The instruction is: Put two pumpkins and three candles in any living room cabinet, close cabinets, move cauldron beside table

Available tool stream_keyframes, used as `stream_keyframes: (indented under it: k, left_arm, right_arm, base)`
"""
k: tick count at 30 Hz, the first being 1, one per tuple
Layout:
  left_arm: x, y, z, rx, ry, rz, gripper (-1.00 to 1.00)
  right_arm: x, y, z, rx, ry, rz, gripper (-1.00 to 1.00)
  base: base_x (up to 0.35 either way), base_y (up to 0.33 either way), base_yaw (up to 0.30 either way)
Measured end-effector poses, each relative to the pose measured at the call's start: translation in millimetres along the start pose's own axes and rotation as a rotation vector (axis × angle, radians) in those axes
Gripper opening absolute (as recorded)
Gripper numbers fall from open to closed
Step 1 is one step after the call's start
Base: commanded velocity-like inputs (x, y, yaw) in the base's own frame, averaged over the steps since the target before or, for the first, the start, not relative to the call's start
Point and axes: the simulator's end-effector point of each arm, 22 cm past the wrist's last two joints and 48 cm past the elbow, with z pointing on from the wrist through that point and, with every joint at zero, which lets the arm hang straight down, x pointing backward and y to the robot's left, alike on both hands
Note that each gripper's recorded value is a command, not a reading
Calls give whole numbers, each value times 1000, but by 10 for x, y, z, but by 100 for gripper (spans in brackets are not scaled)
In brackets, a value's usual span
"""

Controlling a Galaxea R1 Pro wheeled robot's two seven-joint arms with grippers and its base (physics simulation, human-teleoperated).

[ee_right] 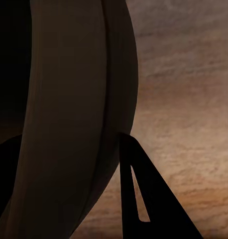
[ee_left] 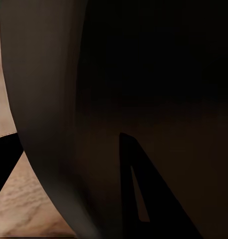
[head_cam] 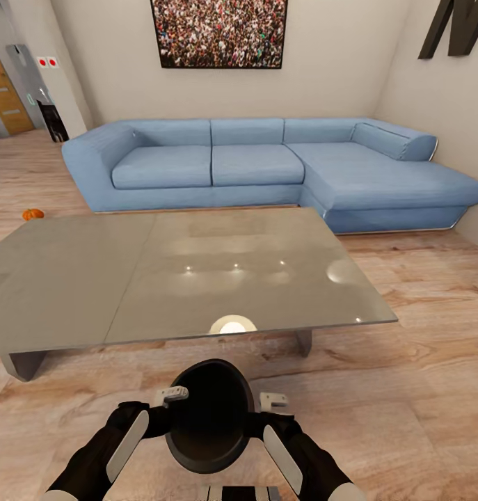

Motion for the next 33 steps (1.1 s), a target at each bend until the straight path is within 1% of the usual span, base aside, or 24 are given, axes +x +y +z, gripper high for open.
stream_keyframes:
  k: [3, 15, 23, 33]
  left_arm:
    - [43, 16, 45, -1, 11, -3, -100]
    - [40, 16, 45, -2, 10, -1, -100]
    - [41, 16, 44, -2, 11, -2, -100]
    - [46, 17, 43, -1, 13, -3, -100]
  right_arm:
    - [48, -12, 41, 1, 11, 3, -100]
    - [46, -11, 41, 0, 10, 3, -100]
    - [48, -11, 40, 1, 11, 3, -100]
    - [51, -11, 39, 1, 13, 2, -100]
  base:
    - [0, 0, 0]
    - [4, 0, 0]
    - [82, 0, 0]
    - [148, 0, 0]
